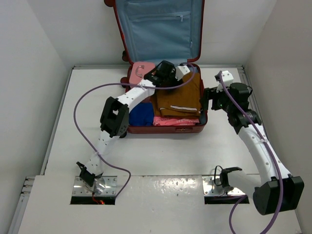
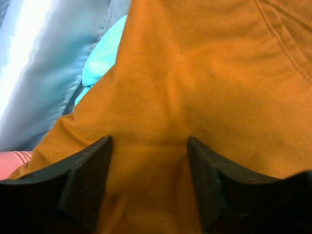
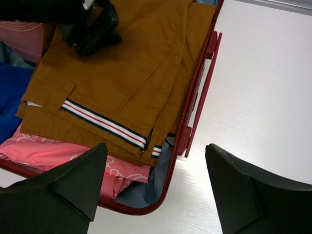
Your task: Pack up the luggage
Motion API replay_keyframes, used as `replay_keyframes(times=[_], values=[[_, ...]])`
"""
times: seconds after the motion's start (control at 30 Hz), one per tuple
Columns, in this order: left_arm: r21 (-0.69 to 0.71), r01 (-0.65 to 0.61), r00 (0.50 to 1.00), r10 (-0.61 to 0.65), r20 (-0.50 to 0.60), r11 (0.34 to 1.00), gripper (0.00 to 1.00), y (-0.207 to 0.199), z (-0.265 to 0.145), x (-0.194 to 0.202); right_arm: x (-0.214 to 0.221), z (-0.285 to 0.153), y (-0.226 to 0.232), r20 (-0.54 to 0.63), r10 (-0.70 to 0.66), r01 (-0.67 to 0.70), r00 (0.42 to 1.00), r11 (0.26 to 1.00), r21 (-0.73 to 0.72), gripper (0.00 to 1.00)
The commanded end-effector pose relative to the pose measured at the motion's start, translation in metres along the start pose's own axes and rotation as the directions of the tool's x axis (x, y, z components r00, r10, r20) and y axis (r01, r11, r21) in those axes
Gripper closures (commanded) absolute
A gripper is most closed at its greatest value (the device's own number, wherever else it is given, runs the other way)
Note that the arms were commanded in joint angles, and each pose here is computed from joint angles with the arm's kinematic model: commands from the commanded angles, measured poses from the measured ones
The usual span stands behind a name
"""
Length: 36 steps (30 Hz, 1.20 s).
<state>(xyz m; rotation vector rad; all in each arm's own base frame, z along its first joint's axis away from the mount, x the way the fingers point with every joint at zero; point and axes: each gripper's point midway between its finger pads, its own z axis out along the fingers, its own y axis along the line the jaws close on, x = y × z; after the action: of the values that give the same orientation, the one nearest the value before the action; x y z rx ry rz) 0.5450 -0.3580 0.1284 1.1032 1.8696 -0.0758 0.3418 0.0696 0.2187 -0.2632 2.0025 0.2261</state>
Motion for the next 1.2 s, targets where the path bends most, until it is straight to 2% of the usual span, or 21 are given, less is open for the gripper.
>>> replay_keyframes(times=[0.0,0.07,0.1,0.17,0.23,0.27,0.3,0.37,0.43,0.47,0.53,0.63,0.7,0.83,0.87,0.9,0.97,1.0,1.07,1.13,1.17], values=[[0.066,0.11,0.99,-0.115,0.08,0.992,0.3,0.003,-0.021,-0.031,-0.025,0.003,0.0,0.054,-0.005,0.006,0.999,1.0,-0.013,0.18],[0.073,0.15,0.974,-0.16,0.16,0.986,0.28,0.015,-0.041,-0.059,-0.029,0.005,0.002,0.063,-0.001,0.003,0.998,1.0,-0.025,0.18],[0.057,0.209,0.94,-0.216,0.264,0.976,0.25,0.038,-0.073,-0.095,-0.03,0.007,0.002,0.065,0.003,-0.002,0.998,1.0,-0.025,0.18],[0.035,0.289,0.887,-0.281,0.366,0.957,0.25,0.065,-0.108,-0.122,-0.033,0.007,0.003,0.08,0.007,-0.005,0.997,1.0,-0.031,0.17],[0.004,0.398,0.803,-0.351,0.481,0.917,0.25,0.104,-0.14,-0.137,-0.034,0.007,0.004,0.087,0.01,-0.007,0.996,0.999,-0.039,0.17],[-0.052,0.454,0.752,-0.352,0.557,0.889,0.27,0.132,-0.178,-0.15,-0.035,0.007,0.005,0.09,0.013,-0.01,0.996,0.999,-0.041,0.17],[-0.083,0.502,0.717,-0.361,0.596,0.861,0.27,0.15,-0.192,-0.15,-0.036,0.007,0.005,0.096,0.016,-0.012,0.995,0.999,-0.043,0.17],[-0.164,0.645,0.62,-0.386,0.683,0.747,0.3,0.2,-0.219,-0.138,-0.035,0.007,0.005,0.101,0.025,-0.02,0.995,0.999,-0.045,0.17],[-0.207,0.732,0.558,-0.396,0.729,0.649,0.32,0.24,-0.232,-0.12,-0.032,0.01,0.005,0.096,0.036,-0.032,0.995,0.998,-0.046,0.17],[-0.255,0.771,0.548,-0.406,0.731,0.583,0.32,0.258,-0.224,-0.101,-0.033,0.011,0.006,0.098,0.051,-0.046,0.994,0.998,-0.05,0.17],[-0.263,0.815,0.497,-0.39,0.775,0.516,0.33,0.294,-0.229,-0.084,-0.034,0.014,0.007,0.094,0.067,-0.062,0.993,0.996,-0.057,0.17],[-0.224,0.823,0.468,-0.4,0.788,0.521,0.41,0.318,-0.205,-0.061,-0.035,0.018,-0.002,0.099,0.08,-0.075,0.992,0.996,-0.046,0.17],[-0.181,0.817,0.434,-0.378,0.818,0.547,0.41,0.34,-0.206,-0.062,-0.037,0.024,0.005,0.089,0.071,-0.066,0.993,0.996,-0.06,0.17],[-0.112,0.843,0.351,-0.38,0.856,0.526,0.41,0.371,-0.189,-0.044,-0.042,0.029,0.001,0.091,0.075,-0.071,0.993,0.996,-0.047,0.17],[-0.079,0.846,0.316,-0.377,0.871,0.528,0.41,0.375,-0.181,-0.04,-0.04,0.032,0.001,0.084,0.073,-0.069,0.994,0.996,-0.048,0.17],[-0.064,0.838,0.305,-0.367,0.879,0.542,0.41,0.381,-0.182,-0.038,-0.04,0.033,0.001,0.081,0.076,-0.073,0.994,0.996,-0.043,0.17],[-0.062,0.832,0.287,-0.331,0.899,0.552,0.41,0.392,-0.187,-0.042,-0.038,0.035,-0.002,0.071,0.082,-0.08,0.994,0.996,-0.033,0.17],[-0.062,0.831,0.297,-0.347,0.89,0.552,0.41,0.391,-0.168,-0.031,-0.037,0.037,-0.002,0.066,0.084,-0.082,0.994,0.996,-0.031,0.17],[-0.062,0.831,0.296,-0.346,0.89,0.553,0.41,0.392,-0.161,-0.027,-0.036,0.039,-0.003,0.062,0.091,-0.089,0.994,0.996,-0.025,0.17],[-0.062,0.832,0.288,-0.333,0.898,0.551,0.46,0.393,-0.159,-0.025,-0.038,0.042,-0.005,0.059,0.093,-0.092,0.994,0.996,-0.019,0.17],[-0.063,0.833,0.289,-0.335,0.897,0.55,0.55,0.392,-0.156,-0.022,-0.037,0.045,-0.005,0.055,0.094,-0.093,0.994,0.995,-0.02,0.17]])
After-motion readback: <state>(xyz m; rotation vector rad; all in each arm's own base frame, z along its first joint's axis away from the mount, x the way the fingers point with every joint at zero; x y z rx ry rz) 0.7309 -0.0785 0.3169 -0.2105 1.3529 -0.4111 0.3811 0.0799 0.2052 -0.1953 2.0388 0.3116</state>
